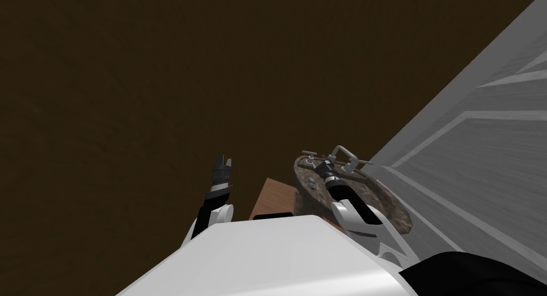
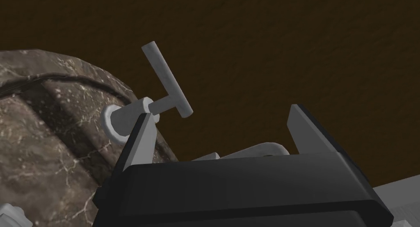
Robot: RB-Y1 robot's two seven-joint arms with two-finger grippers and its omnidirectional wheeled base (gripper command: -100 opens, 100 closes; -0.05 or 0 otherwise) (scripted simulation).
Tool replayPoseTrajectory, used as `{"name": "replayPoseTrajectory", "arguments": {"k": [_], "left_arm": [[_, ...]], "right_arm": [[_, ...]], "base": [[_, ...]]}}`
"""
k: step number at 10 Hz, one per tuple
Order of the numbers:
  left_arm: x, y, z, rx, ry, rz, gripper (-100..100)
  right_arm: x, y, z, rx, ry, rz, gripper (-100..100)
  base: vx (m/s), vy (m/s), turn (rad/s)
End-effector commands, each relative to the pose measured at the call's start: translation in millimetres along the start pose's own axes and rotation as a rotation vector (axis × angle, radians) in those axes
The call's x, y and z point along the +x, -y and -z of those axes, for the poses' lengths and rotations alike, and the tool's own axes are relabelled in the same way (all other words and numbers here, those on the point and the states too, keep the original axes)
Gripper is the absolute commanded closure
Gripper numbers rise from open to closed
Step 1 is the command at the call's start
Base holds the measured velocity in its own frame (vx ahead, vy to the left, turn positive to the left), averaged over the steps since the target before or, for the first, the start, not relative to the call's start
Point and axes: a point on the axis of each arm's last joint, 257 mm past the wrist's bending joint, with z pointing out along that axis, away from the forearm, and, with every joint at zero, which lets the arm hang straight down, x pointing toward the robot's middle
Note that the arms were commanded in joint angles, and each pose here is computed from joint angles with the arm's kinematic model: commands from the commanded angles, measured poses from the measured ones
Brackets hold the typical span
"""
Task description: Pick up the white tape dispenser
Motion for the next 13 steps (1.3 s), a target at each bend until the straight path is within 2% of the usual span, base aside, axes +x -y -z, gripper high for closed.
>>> {"name": "replayPoseTrajectory", "arguments": {"k": [1, 3, 4, 6, 7, 8, 9, 11, 12, 13], "left_arm": [[0.0, 0.0, 0.0, 0.0, 0.0, 0.0, 0], [0.0, 0.0, 0.0, 0.0, 0.0, 0.0, 0], [0.0, 0.0, 0.0, 0.0, 0.0, 0.0, 0], [0.0, 0.0, 0.0, 0.0, 0.0, 0.0, 0], [0.0, 0.0, 0.0, 0.0, 0.0, 0.0, 0], [0.0, 0.0, 0.0, 0.0, 0.0, 0.0, 0], [0.0, 0.0, 0.0, 0.0, 0.0, 0.0, 0], [0.0, 0.0, 0.0, 0.0, 0.0, 0.0, 0], [0.0, 0.0, 0.0, 0.0, 0.0, 0.0, 0], [0.0, 0.0, 0.0, 0.0, 0.0, 0.0, 0]], "right_arm": [[-9.2, 5.4, 1.5, 0.033, 0.03, -0.049, -100], [-14.8, 13.3, 2.1, 0.064, 0.053, -0.049, -100], [-22.7, 18.0, 4.1, 0.089, 0.081, -0.1, -100], [-27.3, 24.5, 5.2, 0.113, 0.101, -0.1, -100], [-35.2, 29.3, 7.9, 0.138, 0.131, -0.154, -100], [-39.2, 35.1, 9.3, 0.159, 0.149, -0.154, -100], [-44.8, 36.9, 11.7, 0.17, 0.172, -0.204, -100], [-51.0, 46.0, 14.6, 0.204, 0.201, -0.21, -100], [-57.6, 49.7, 18.1, 0.22, 0.232, -0.265, -100], [-61.4, 55.4, 20.4, 0.24, 0.251, -0.267, -100]], "base": [[0.047, 0.006, 0.029], [0.048, 0.003, 0.012], [0.058, 0.016, 0.032], [0.052, 0.008, 0.005], [0.057, -0.001, 0.02], [0.064, 0.001, 0.013], [0.095, 0.015, 0.013], [0.045, 0.002, 0.002], [0.038, -0.005, 0.003], [0.051, 0.0, 0.003]]}}
